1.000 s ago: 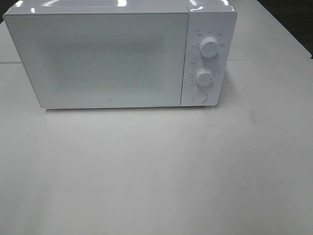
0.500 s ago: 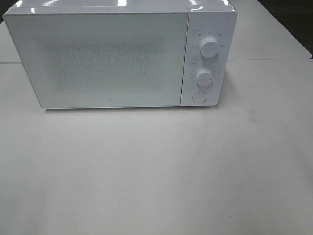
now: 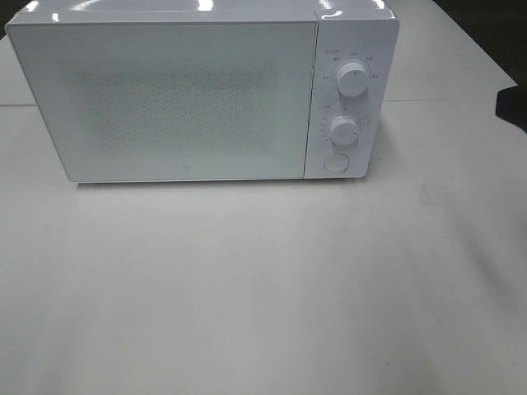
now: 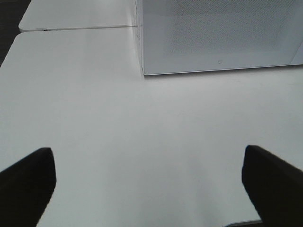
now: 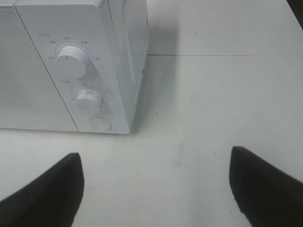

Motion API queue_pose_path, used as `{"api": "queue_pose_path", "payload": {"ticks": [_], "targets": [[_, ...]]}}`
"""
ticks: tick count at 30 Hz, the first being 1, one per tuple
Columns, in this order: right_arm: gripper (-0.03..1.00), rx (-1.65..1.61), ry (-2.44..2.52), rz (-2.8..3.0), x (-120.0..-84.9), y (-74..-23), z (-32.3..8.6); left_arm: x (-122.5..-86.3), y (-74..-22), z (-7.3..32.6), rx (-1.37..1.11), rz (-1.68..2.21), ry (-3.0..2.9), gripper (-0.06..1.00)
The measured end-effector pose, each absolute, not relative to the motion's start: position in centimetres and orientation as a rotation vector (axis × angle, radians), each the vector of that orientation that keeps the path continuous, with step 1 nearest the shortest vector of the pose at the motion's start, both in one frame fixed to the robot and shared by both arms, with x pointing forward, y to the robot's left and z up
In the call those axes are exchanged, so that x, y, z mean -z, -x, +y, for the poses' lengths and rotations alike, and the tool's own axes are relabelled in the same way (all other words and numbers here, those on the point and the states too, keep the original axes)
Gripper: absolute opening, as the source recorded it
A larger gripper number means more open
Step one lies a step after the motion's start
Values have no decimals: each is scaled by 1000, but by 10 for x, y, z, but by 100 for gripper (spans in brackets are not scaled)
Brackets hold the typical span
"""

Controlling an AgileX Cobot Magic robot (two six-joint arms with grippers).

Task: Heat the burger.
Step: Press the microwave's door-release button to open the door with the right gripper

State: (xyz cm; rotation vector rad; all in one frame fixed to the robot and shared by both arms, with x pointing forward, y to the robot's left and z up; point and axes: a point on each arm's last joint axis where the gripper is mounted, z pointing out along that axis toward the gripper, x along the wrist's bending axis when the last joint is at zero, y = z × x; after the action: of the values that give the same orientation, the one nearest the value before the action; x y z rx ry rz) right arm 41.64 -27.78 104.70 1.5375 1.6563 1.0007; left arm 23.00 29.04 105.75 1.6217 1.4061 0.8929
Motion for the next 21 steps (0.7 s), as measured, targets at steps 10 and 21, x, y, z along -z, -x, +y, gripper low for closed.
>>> {"api": "queue_pose_path", "payload": {"ticks": [10,21], "targets": [[77,-1136,-1416,1541,-999,-439,-274,-1057,-230,290,-893,1406,-1622,99],[77,-1177,-1386,1512,-951,-455,-271,-1057,-230,290,-893,1406,-1622,99]]}}
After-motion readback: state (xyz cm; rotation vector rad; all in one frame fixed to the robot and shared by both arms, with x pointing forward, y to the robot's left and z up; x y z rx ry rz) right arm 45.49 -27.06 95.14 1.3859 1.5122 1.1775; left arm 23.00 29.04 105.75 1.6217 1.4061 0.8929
